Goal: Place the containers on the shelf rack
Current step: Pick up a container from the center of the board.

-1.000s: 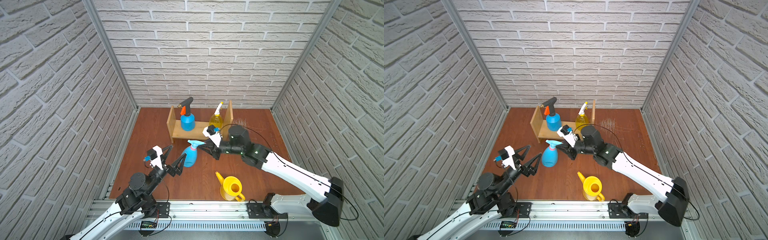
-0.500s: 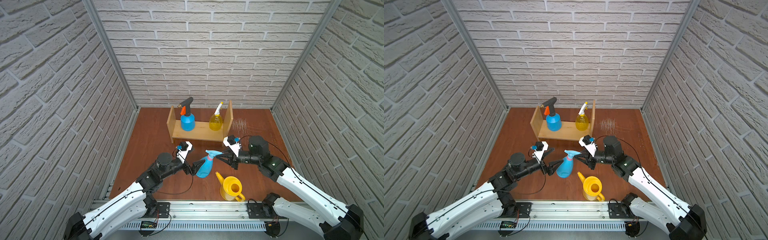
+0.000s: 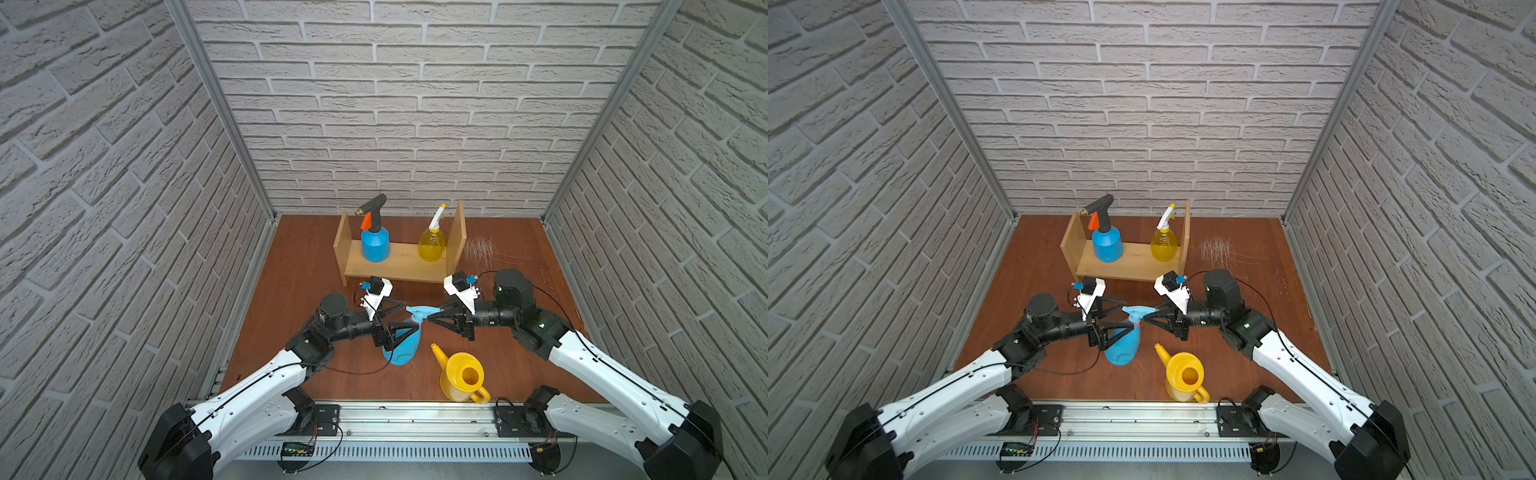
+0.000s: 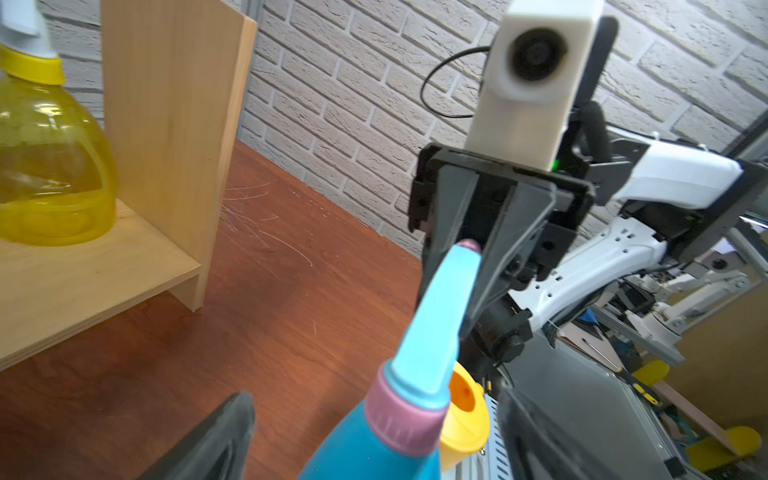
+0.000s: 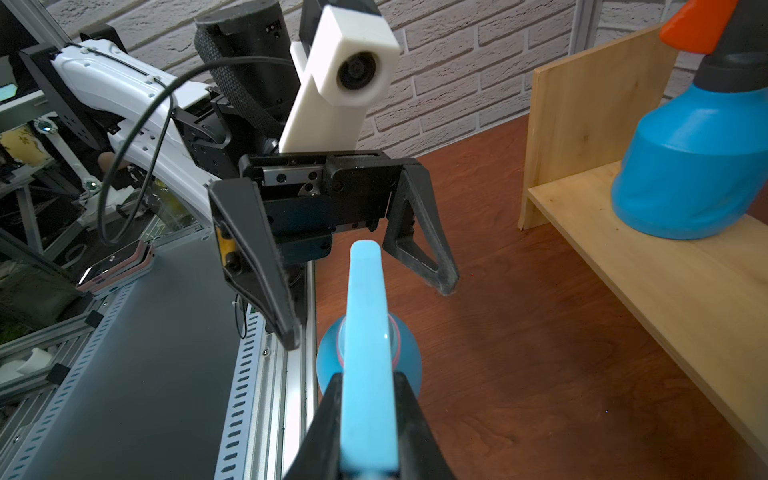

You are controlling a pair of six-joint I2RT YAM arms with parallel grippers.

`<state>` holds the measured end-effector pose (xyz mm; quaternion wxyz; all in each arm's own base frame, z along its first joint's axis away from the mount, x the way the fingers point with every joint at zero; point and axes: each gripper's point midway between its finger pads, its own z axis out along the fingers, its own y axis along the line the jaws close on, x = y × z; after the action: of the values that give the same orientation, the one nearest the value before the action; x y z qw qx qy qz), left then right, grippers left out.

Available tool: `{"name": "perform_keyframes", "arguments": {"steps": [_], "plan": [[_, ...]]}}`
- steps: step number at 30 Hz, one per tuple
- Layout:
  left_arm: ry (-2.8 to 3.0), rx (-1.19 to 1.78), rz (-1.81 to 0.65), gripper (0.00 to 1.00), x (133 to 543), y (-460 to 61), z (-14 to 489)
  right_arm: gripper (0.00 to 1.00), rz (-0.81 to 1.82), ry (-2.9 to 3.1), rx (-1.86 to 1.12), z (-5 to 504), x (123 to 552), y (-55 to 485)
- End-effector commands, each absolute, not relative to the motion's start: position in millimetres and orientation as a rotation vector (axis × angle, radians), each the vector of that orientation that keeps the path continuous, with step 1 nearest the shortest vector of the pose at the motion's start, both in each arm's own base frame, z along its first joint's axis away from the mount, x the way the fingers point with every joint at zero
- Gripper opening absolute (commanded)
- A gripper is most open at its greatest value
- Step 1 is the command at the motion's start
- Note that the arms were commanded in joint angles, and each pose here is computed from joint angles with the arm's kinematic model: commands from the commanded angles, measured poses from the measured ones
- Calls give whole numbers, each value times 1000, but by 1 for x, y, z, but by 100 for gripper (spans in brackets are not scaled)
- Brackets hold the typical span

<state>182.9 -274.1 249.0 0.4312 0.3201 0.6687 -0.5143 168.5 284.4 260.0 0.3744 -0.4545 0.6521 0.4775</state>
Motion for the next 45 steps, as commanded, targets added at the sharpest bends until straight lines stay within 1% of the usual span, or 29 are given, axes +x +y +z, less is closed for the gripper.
{"name": "perform_keyframes", "arguments": {"steps": [1,12,17,19,21,23,24,26,28,30,31,34,35,36,37,39,42,44,45], "plan": [[1561,893,-1358,93,169,-285,274,3,1292,1554,-1221,277,156,290],[1608,1007,-1373,79,159,-297,263,4,1300,1547,-1246,277,152,292],[1611,1054,-1387,69,153,-301,261,4,1301,1546,-1248,278,151,292],[1620,1072,-1394,63,151,-302,259,3,1299,1541,-1249,279,150,292],[1619,1086,-1404,54,150,-303,259,4,1300,1541,-1249,278,150,291],[1620,1093,-1411,42,149,-304,259,3,1301,1537,-1251,279,149,292],[1620,1093,-1410,33,149,-304,259,3,1301,1538,-1251,279,149,292],[1614,1092,-1402,24,148,-303,261,4,1302,1536,-1252,279,149,292],[1608,1088,-1390,13,148,-302,262,5,1299,1537,-1250,280,149,292],[1610,1077,-1361,2,150,-300,261,14,1295,1539,-1241,281,150,292],[1610,1072,-1345,0,151,-298,261,23,1287,1543,-1228,281,151,291],[1608,1034,-1259,0,158,-291,262,51,1230,1549,-1144,285,160,287],[1608,1018,-1221,0,161,-288,262,59,1206,1548,-1111,287,163,285],[1609,992,-1173,0,166,-284,262,65,1176,1547,-1076,289,166,281],[1603,961,-1119,0,170,-278,263,70,1145,1532,-1043,295,167,276],[1592,860,-975,0,186,-261,265,76,1072,1529,-956,300,174,264],[1561,616,-713,0,219,-220,277,84,925,1512,-770,308,192,239],[1523,439,-576,0,238,-191,287,90,858,1512,-650,306,201,222],[1491,383,-530,0,244,-181,294,92,822,1513,-589,305,206,213]]}}
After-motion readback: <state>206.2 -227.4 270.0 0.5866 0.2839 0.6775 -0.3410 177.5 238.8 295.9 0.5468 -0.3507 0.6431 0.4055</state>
